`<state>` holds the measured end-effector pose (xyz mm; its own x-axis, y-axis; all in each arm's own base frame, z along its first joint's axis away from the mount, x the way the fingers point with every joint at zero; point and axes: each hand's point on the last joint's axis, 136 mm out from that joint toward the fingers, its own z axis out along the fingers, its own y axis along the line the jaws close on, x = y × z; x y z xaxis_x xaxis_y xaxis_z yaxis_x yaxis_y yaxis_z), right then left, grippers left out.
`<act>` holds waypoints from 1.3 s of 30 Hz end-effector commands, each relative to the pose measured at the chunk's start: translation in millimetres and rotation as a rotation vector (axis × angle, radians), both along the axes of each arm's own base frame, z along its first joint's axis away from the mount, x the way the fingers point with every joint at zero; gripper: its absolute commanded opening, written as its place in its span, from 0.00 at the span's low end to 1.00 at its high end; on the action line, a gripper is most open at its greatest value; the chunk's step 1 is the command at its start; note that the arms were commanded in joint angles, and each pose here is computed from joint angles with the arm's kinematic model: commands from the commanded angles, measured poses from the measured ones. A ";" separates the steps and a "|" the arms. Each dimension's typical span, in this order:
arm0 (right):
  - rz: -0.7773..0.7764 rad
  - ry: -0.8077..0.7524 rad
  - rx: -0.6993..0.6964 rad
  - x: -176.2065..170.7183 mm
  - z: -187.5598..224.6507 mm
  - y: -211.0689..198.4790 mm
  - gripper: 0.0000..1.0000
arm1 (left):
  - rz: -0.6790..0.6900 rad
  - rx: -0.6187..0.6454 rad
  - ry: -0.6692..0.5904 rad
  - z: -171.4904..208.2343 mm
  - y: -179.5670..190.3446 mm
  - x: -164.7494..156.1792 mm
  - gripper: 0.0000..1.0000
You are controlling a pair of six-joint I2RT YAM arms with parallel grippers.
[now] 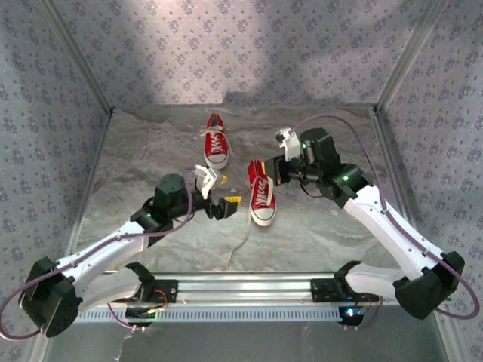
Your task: Tie the shoes
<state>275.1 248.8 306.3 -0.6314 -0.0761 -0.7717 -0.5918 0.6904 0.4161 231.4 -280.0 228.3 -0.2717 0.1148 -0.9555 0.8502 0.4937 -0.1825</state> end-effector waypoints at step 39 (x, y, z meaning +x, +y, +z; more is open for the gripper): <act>-0.414 0.241 0.038 35.2 -22.5 -97.3 0.00 | 0.139 0.962 0.471 -202.8 -20.6 -83.8 0.57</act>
